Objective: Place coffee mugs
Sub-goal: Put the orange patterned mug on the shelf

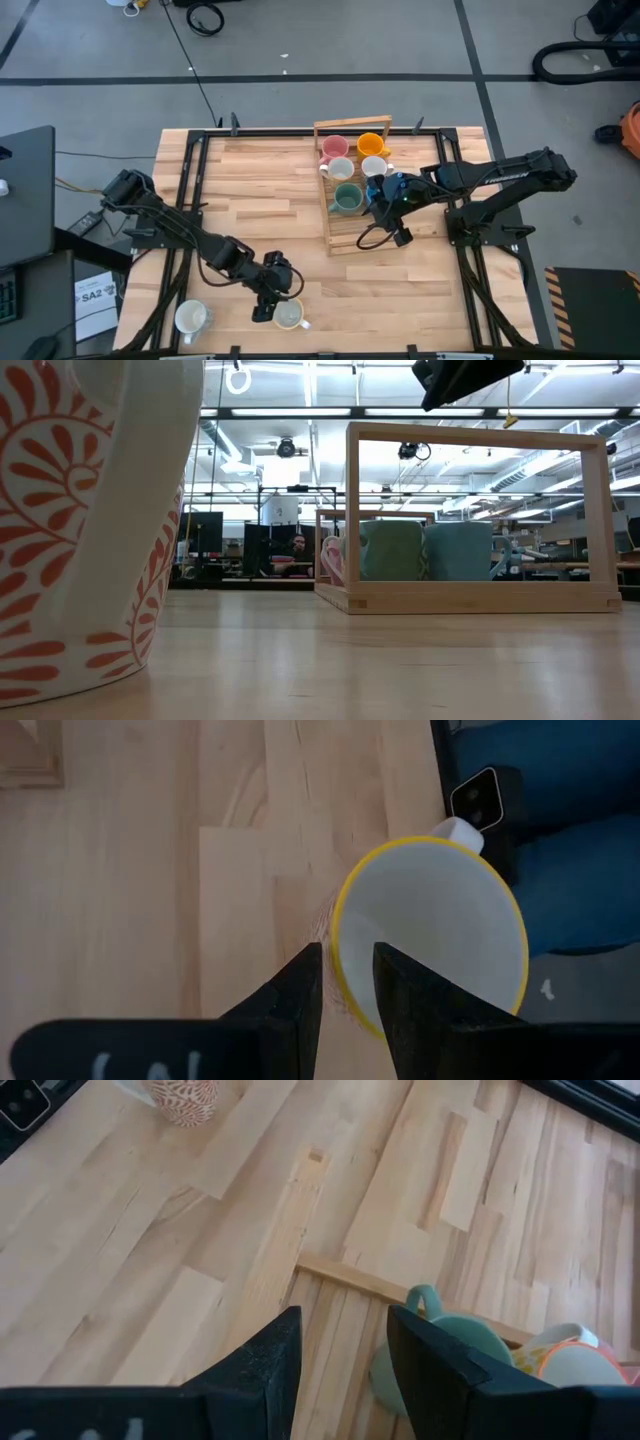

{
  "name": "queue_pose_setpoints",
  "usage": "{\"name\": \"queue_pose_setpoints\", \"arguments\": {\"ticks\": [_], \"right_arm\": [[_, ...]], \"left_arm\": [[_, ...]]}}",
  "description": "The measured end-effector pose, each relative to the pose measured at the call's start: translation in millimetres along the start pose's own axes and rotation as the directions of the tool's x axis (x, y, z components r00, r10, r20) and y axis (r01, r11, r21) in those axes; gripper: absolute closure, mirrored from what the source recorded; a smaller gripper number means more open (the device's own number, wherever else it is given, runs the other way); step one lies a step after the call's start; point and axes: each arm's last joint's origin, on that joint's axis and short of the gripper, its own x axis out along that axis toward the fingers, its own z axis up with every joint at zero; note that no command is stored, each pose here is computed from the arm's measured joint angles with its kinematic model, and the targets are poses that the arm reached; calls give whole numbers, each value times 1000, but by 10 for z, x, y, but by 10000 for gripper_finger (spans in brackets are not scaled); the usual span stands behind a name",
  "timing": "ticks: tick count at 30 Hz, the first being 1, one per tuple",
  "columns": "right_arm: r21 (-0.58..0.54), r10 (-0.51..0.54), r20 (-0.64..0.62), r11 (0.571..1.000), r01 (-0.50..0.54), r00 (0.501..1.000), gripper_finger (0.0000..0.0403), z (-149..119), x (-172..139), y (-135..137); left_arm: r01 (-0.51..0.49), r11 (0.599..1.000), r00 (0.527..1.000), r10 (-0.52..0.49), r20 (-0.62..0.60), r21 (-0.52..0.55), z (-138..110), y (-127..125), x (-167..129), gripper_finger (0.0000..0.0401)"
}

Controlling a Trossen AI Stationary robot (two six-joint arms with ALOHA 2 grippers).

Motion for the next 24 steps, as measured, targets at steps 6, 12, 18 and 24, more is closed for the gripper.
{"name": "queue_pose_setpoints", "arguments": {"ticks": [6,12,18,24], "right_arm": [[1,-1,3,1000,1,1000,248,3,0,-1],[1,-4,10,1000,4,1000,248,10,1,-4],[1,-8,23,1000,8,1000,248,21,0,-7],[1,-11,30,1000,11,999,248,28,0,-10]], "left_arm": [[-14,1000,999,14,-30,2,-32,15,55,303],[-8,1000,999,8,-48,2,-51,17,158,303],[-7,1000,999,7,-35,-5,-28,35,160,306],[-21,1000,1000,21,-20,-15,0,70,161,347]]}}
